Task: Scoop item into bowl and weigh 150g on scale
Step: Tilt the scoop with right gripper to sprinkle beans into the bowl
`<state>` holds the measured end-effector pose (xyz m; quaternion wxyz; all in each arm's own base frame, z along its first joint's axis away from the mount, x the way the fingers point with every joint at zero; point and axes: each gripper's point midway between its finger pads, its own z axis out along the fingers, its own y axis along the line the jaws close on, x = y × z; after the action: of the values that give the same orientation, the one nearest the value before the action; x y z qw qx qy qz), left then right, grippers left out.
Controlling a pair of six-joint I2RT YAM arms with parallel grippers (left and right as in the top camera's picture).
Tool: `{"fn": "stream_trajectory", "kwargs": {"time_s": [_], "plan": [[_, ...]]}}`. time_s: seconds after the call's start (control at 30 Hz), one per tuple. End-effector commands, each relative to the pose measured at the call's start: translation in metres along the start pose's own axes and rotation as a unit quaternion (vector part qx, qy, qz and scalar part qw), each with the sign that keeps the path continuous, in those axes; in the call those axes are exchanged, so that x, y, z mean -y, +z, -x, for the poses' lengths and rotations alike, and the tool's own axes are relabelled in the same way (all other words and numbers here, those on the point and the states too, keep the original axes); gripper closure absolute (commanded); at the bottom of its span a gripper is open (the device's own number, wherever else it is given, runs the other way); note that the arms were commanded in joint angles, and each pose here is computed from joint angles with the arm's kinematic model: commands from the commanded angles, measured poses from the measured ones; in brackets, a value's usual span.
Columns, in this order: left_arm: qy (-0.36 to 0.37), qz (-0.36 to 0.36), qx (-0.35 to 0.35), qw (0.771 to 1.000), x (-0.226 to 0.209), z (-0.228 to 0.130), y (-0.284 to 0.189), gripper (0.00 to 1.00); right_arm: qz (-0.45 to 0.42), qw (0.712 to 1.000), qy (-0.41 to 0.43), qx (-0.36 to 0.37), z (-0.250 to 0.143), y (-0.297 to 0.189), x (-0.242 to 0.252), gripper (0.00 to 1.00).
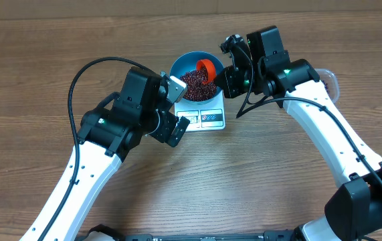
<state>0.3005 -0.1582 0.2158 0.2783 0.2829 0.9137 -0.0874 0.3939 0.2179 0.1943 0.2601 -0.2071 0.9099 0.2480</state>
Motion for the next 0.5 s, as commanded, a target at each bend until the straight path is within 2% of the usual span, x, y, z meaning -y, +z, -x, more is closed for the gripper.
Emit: {"fn": "stream_trajectory", "kwargs": {"time_s": [0.0,0.47], "plan": [[0.010,0.004,0.002,1.000,-0.0009,-0.0005,-0.0016,0.00,0.000,1.000,-0.011,0.027,0.0163,-0.0166,-0.0066,0.97],[0.010,0.004,0.002,1.000,-0.0009,-0.0005,-0.0016,0.01,0.039,0.999,0.006,0.027,0.0158,-0.0226,-0.0078,0.96]]}}
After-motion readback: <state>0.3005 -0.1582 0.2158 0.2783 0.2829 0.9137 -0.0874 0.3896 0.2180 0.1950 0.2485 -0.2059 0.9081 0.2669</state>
